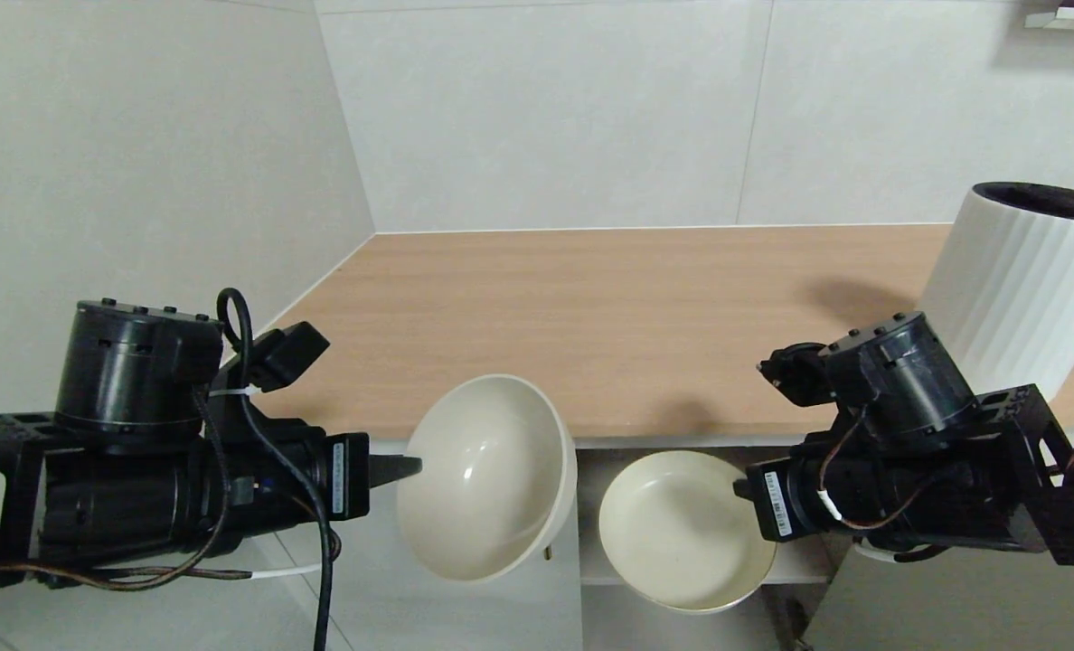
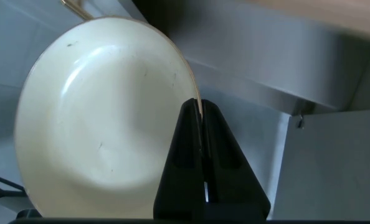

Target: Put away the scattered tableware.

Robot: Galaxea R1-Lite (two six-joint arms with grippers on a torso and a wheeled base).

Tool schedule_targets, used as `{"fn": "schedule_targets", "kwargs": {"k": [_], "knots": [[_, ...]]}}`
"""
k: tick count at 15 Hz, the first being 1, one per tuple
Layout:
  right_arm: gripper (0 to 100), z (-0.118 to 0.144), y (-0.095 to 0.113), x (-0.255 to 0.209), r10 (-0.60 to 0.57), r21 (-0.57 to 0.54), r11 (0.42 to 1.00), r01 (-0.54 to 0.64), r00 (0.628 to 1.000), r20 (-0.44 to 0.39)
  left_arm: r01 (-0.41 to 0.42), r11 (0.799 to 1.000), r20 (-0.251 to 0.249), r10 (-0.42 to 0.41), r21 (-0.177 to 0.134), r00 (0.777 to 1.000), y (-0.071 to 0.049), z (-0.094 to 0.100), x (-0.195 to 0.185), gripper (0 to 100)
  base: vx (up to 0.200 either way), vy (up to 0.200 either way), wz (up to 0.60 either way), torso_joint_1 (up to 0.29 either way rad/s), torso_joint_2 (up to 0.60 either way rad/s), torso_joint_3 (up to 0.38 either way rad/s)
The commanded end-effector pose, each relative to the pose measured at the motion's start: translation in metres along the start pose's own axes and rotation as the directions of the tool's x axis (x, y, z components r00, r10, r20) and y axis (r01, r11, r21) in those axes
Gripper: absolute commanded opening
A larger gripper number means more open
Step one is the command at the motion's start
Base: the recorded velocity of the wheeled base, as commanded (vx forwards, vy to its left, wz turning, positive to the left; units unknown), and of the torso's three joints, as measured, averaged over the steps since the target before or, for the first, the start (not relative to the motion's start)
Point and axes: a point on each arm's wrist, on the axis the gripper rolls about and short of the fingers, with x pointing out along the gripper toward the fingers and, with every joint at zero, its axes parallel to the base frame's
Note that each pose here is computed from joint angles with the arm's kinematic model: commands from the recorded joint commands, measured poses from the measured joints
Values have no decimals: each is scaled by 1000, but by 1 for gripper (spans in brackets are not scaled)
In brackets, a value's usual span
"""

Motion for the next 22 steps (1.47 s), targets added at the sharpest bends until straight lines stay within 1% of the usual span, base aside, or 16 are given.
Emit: {"fn": "schedule_targets", "kwargs": {"k": [1,9,15,19,20,22], "knots": [[0,-1,1,1,1,-2,1000,-1,1000,-4,2,1000,0,-2,2,1000,0,0,0,0,0,0,0,-203,476,281],[0,-2,2,3,2,-7,1000,-2,1000,-10,2,1000,-1,-2,1,1000,0,0,0,0,0,0,0,-172,467,296],[0,-2,2,3,1,-7,1000,-1,1000,-12,2,1000,-1,-2,1,1000,0,0,0,0,0,0,0,-110,422,309],[0,-2,2,4,1,-7,1000,-1,1000,-13,1,1000,-3,-1,1,1000,0,0,1,0,0,0,0,-20,86,48],[0,-3,2,6,-3,-10,1000,3,1000,-20,1,1000,-3,-1,-1,1000,0,0,1,0,0,0,0,0,0,0],[0,-7,2,17,-21,-49,999,19,998,-54,0,1000,-2,0,-1,1000,0,0,1,0,0,0,0,0,0,0]]}}
